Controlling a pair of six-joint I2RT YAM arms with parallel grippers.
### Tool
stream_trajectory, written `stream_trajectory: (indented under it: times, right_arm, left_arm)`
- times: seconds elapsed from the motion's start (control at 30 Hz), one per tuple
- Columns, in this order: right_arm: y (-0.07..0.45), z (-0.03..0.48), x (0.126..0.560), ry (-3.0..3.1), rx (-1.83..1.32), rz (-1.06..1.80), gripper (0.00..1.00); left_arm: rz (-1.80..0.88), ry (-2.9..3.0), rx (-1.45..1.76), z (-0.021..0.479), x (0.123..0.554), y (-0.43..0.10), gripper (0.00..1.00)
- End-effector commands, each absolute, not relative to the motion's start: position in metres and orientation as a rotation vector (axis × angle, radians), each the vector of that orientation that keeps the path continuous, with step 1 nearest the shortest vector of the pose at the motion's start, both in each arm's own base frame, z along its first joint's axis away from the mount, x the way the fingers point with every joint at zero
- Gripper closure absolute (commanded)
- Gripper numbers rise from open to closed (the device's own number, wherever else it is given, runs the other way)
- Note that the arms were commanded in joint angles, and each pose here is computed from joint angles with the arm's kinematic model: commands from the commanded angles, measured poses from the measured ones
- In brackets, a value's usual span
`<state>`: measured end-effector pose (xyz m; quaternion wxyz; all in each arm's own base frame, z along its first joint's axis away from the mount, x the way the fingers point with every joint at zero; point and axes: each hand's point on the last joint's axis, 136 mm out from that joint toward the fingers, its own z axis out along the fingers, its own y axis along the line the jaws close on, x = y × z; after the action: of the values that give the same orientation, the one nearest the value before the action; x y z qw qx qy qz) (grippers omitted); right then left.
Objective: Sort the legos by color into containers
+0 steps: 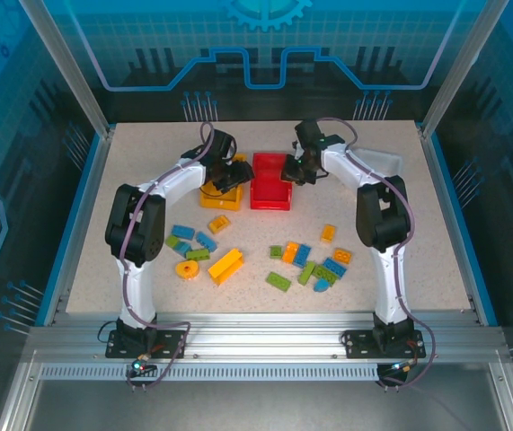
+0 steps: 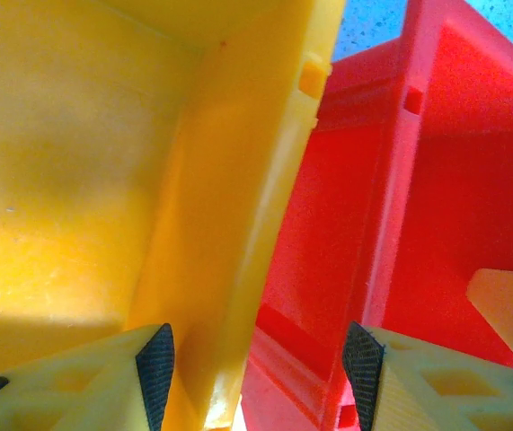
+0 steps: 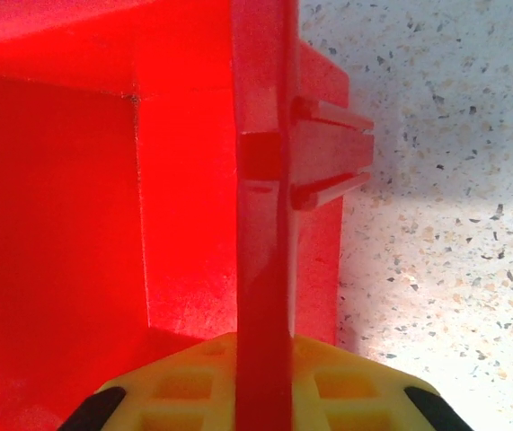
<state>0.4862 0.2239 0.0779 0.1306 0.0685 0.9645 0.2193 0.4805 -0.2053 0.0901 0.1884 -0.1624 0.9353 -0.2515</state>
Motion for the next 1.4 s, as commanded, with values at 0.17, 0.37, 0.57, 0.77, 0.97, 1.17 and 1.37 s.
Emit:
stream_trajectory:
  times: [0.17,0.37,0.57,0.77,0.97,1.17,1.37]
  right_arm:
    - [0.218,0.092,0.491,2.792,0.213,0.650,0.62]
    - [0.174,0.142,0.478,2.654,0.316,0.554,0.51]
    - [0.074,0.168,0.449,2.435,0.759,0.534,0.49]
    - [0.001,0.153,0.431,2.269,1.202,0.566,0.43]
    - [-0.034,0.130,0.435,2.163,1.459,0.582,0.40]
    - [-0.051,0.102,0.445,2.158,1.601,0.564,0.40]
    - [-0.057,0.079,0.463,2.187,1.663,0.562,0.45]
  left_arm:
    - [-0.804,2.568,-0.428,0.117,0.486,-0.216,0.42]
    - [-0.865,2.526,-0.422,0.132,0.489,-0.221,0.40]
    - [-0.915,2.495,-0.439,0.141,0.493,-0.226,0.40]
    - [-0.786,2.476,-0.426,0.159,0.479,-0.207,0.40]
    - [-0.780,2.403,-0.186,0.209,0.427,-0.232,0.34]
    - [-0.803,2.268,0.143,0.249,0.339,-0.281,0.32]
    - [-0.883,2.172,0.299,0.268,0.271,-0.312,0.32]
